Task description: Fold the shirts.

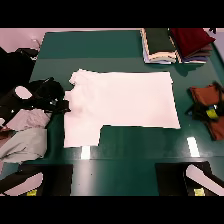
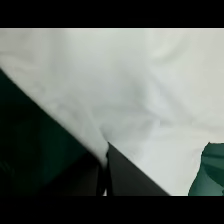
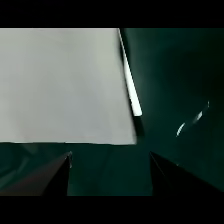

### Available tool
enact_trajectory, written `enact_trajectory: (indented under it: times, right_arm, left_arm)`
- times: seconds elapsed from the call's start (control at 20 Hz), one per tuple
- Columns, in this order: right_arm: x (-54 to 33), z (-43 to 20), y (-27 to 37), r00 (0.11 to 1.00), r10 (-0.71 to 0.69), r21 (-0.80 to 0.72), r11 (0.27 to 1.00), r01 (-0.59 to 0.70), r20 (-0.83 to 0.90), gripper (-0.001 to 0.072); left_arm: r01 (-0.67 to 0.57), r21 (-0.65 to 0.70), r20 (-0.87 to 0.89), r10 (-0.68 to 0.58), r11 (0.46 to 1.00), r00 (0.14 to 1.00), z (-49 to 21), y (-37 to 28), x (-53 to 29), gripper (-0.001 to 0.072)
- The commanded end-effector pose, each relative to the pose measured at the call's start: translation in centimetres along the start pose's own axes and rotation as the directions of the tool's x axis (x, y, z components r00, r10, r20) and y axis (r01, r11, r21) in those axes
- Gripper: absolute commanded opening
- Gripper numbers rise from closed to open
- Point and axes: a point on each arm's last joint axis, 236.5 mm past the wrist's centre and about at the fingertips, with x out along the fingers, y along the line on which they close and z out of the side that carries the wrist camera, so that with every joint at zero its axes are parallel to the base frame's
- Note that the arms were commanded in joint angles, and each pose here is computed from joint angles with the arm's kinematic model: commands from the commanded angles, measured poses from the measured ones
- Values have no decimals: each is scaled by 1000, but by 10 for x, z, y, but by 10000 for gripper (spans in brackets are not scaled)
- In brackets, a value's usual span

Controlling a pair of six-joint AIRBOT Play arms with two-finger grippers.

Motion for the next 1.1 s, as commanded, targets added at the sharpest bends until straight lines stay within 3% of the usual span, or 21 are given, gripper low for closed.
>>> enact_trajectory:
  times: [0.0, 0.05, 0.15, 0.4, 0.6, 0.65, 0.85, 0.95, 1.05]
  right_arm:
    - [26, -36, -40, 996, 81, 214, 974, -70, -45, 516]
    - [34, -38, -36, 991, 129, 233, 966, -115, -46, 467]
    - [51, -35, -23, 979, 199, 252, 950, -185, -33, 446]
    - [82, -12, 26, 971, 232, 133, 965, -224, -49, 443]
    - [87, 3, 76, 975, 210, -73, 974, -216, -73, 47]
    - [80, 9, 90, 975, 214, -129, 967, -219, -57, 17]
    - [-18, 50, 157, 942, 283, -378, 904, -200, 178, 17]
    - [-101, 63, 197, 867, 349, -509, 850, -134, 355, 17]
    - [-194, 60, 235, 737, 429, -607, 794, -32, 522, 17]
  left_arm:
    - [8, 20, 35, -8, 1000, 999, 8, -6, -9, 25]
    - [8, 20, 35, -9, 1000, 999, 8, -7, -9, 25]
    - [8, 19, 35, -9, 1000, 999, 8, -7, -9, 25]
    - [10, 17, 35, -11, 1000, 999, 8, -7, -9, 25]
    - [15, 22, 29, -16, 1000, 999, 6, -10, -12, 24]
    - [17, 34, 48, -18, 999, 999, 9, -13, -20, 24]
    - [9, 177, 281, -60, 984, 958, 49, -60, -111, 24]
    - [-18, 276, 473, -120, 961, 873, 73, -102, -197, 24]
    - [-70, 370, 656, -207, 927, 726, 83, -150, -299, 24]
